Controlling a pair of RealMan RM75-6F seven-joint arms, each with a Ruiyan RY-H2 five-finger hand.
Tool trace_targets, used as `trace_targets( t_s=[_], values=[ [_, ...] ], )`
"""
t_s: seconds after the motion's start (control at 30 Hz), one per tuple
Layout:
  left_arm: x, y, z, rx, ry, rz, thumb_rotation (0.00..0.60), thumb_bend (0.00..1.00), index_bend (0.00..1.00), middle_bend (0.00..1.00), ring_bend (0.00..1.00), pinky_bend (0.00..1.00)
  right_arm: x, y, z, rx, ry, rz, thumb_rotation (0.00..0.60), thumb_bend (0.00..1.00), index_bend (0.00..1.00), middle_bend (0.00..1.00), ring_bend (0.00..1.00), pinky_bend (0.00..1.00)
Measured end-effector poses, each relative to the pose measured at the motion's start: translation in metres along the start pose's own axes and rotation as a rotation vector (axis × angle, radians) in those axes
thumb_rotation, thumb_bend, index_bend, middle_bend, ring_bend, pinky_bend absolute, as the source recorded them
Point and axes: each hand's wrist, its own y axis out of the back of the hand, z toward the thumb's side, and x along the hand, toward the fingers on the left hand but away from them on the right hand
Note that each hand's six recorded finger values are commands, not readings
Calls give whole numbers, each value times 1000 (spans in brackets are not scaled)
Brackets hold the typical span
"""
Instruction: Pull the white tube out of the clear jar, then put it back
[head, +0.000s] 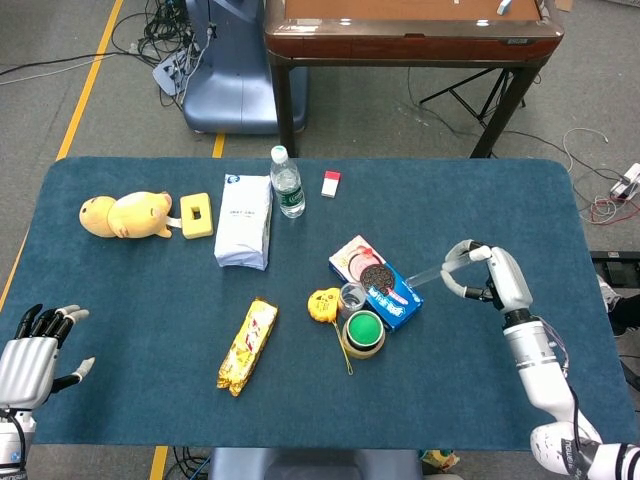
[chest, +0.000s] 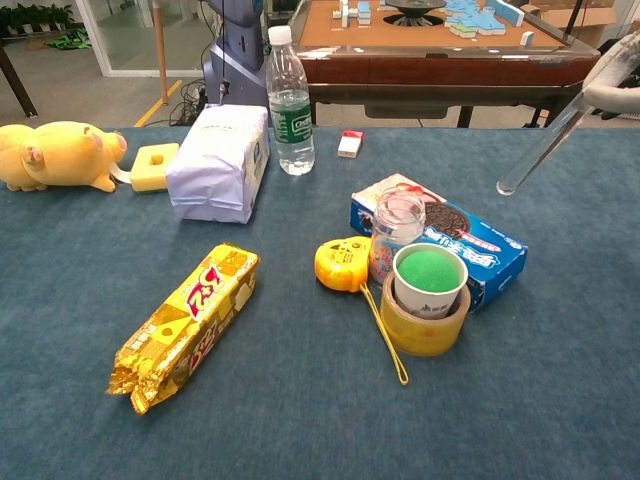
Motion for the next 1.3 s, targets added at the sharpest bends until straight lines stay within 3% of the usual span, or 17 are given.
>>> trace_targets(
  t_s=[0.27, 0.37, 0.5, 0.8, 1.3],
  values=[
    [1, 0, 1, 1, -1, 1, 600, 244, 247, 206, 160, 52, -5, 17, -7, 424, 89, -148, 600, 546, 648, 482, 389, 307],
    [1, 1, 1, 1, -1, 1, 600, 244, 247, 206, 160, 52, -4, 14, -7, 479, 110, -169, 600, 546, 649, 482, 389, 307],
    [1, 1, 1, 0, -3, 2, 600, 244, 247, 206, 160, 52, -3, 8, -7, 381, 88, -135, 600, 546, 648, 482, 389, 307],
    [0, 1, 1, -1, -4, 4, 600, 244, 247, 206, 160, 52, 9, 0, 13, -60, 33, 13, 600, 546, 649, 482, 389, 307],
    [1, 2, 4, -2, -13, 7, 600, 244, 247, 206, 160, 52, 16, 1, 16, -74, 43, 20, 600, 545, 648, 482, 389, 307]
  ],
)
